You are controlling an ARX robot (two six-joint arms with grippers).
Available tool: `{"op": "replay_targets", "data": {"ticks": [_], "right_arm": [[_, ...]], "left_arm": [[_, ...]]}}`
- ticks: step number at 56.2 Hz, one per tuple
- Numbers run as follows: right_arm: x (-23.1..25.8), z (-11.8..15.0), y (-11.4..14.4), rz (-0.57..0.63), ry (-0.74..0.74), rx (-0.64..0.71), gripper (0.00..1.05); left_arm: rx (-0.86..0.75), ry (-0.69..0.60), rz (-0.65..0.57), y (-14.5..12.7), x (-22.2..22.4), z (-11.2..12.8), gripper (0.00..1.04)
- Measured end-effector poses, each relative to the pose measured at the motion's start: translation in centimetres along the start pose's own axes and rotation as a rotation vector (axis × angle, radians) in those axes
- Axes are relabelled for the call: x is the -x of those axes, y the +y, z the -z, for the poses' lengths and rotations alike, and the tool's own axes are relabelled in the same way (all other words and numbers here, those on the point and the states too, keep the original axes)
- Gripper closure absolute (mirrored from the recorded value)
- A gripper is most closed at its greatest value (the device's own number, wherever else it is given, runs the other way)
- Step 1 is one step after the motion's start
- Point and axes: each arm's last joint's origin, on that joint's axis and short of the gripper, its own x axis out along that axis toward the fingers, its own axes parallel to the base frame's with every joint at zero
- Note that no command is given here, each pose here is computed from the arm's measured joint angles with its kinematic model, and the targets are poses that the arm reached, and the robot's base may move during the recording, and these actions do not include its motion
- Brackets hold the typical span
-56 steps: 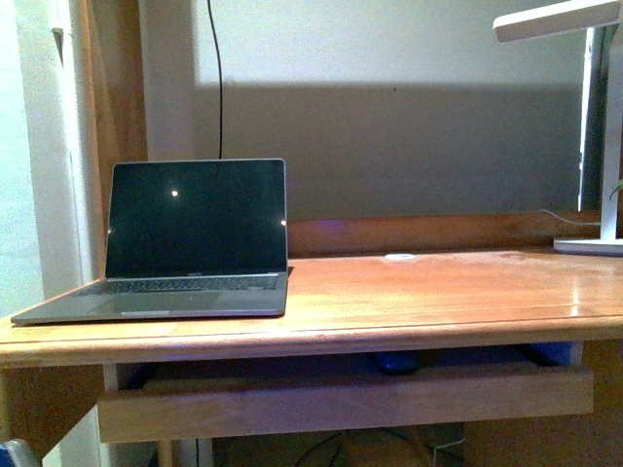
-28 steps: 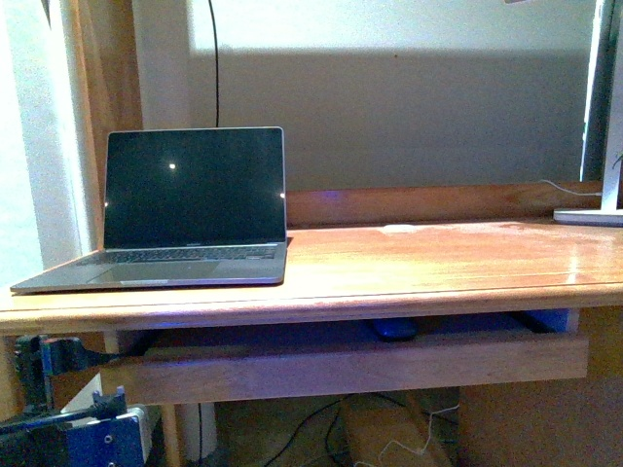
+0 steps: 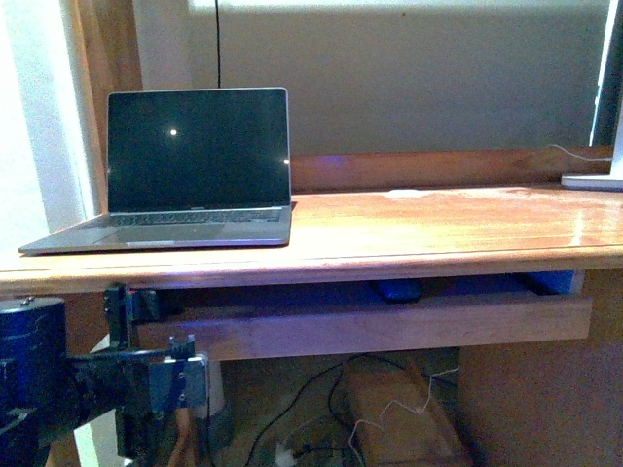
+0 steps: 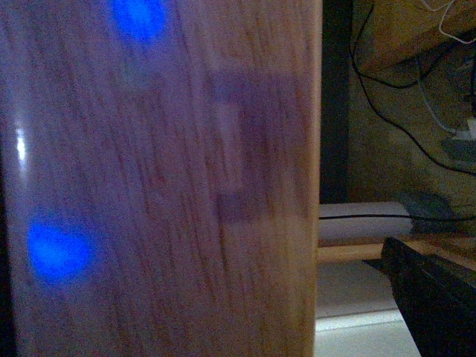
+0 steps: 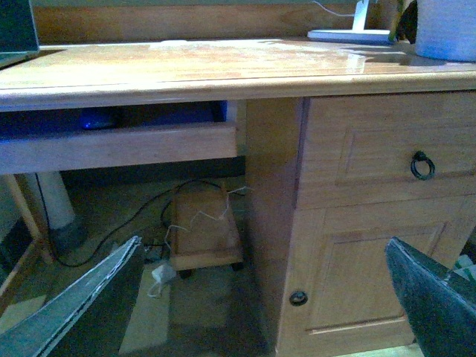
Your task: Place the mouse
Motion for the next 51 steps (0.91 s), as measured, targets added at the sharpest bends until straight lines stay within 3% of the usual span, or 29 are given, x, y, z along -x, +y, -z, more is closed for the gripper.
{"op": "replay_targets", "data": {"ticks": [14, 26, 44, 51], "right_arm": [[0.0, 0.0, 0.0, 0.0, 0.0, 0.0, 0.07], [0.0, 0.0, 0.0, 0.0, 0.0, 0.0, 0.07], [0.0, 0.0, 0.0, 0.0, 0.0, 0.0, 0.07], [0.0, 0.0, 0.0, 0.0, 0.0, 0.0, 0.07]], "left_arm": [[0.321, 0.059, 0.281, 2.1, 2.6, -3.4, 0.08], [0.555, -0.048, 0.507, 3.5, 6.6, -6.7, 0.08], [0.974, -0.261, 0.684, 4.7, 12.1, -10.6, 0.08], [1.194, -0.314, 0.667, 5.4, 13.5, -11.6, 0.08]]}}
